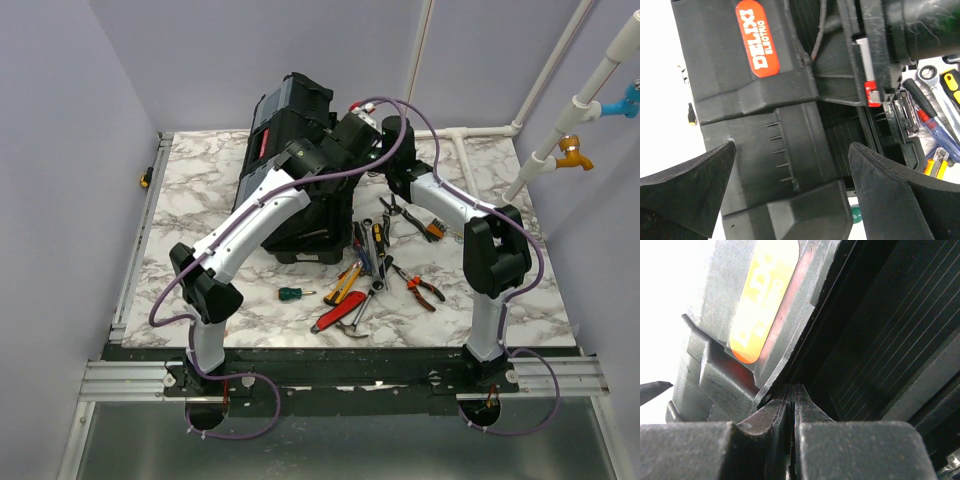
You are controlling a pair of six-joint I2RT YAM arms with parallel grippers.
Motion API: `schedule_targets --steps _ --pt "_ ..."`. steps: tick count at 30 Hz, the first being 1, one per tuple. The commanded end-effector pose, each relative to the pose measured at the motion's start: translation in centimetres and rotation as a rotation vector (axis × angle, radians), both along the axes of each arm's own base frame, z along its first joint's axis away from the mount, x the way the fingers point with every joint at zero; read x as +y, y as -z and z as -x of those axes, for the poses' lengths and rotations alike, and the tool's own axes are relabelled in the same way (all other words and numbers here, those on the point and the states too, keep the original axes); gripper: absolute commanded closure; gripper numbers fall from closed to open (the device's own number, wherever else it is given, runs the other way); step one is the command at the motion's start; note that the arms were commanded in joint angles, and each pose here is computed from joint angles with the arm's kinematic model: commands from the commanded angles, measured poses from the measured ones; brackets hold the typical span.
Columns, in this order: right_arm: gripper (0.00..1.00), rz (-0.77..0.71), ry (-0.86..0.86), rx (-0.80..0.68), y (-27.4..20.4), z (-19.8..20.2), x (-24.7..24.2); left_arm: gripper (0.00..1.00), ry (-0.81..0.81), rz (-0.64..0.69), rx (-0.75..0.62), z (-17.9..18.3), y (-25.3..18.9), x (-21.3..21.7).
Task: Pack the tool kit
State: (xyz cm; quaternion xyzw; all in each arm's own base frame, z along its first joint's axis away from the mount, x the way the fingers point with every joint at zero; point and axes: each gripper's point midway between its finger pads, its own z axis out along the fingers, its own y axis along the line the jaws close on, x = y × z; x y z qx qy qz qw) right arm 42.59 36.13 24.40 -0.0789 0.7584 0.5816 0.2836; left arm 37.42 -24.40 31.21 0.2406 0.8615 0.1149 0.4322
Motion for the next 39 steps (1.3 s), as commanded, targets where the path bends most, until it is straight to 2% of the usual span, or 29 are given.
schedule_targets --steps 1,13,20,26,30,35,39 --pt "0.90 -0.077 -0.087 -0.067 -2.4 1.5 1.3 0.01 -0.030 -0.098 -0.004 0.1 1.1 0.5" --pt "0.90 -0.068 -0.086 -0.054 -1.8 1.1 1.4 0.02 -0.085 -0.189 0.006 0.6 3.6 2.2" --pt "0.91 -0.093 -0.106 -0.053 -2.3 1.2 1.7 0.02 -0.131 -0.241 0.055 2.3 5.0 4.1" --pt "0.90 -0.091 -0.107 -0.043 -1.7 0.9 1.8 0.02 -0.198 -0.317 0.014 2.4 4.4 5.8" --pt "0.91 -0.043 -0.093 0.011 1.7 0.2 1.9 0.02 -0.217 -0.308 -0.004 2.5 4.2 6.2" --pt "0.91 0.145 0.034 0.136 10.9 -0.3 0.0 0.01 -0.276 -0.226 -0.009 2.8 4.3 8.1" --pt "0.91 0.204 0.078 0.154 13.3 0.3 -1.2 0.02 -0.318 -0.167 0.000 2.2 4.2 10.5"
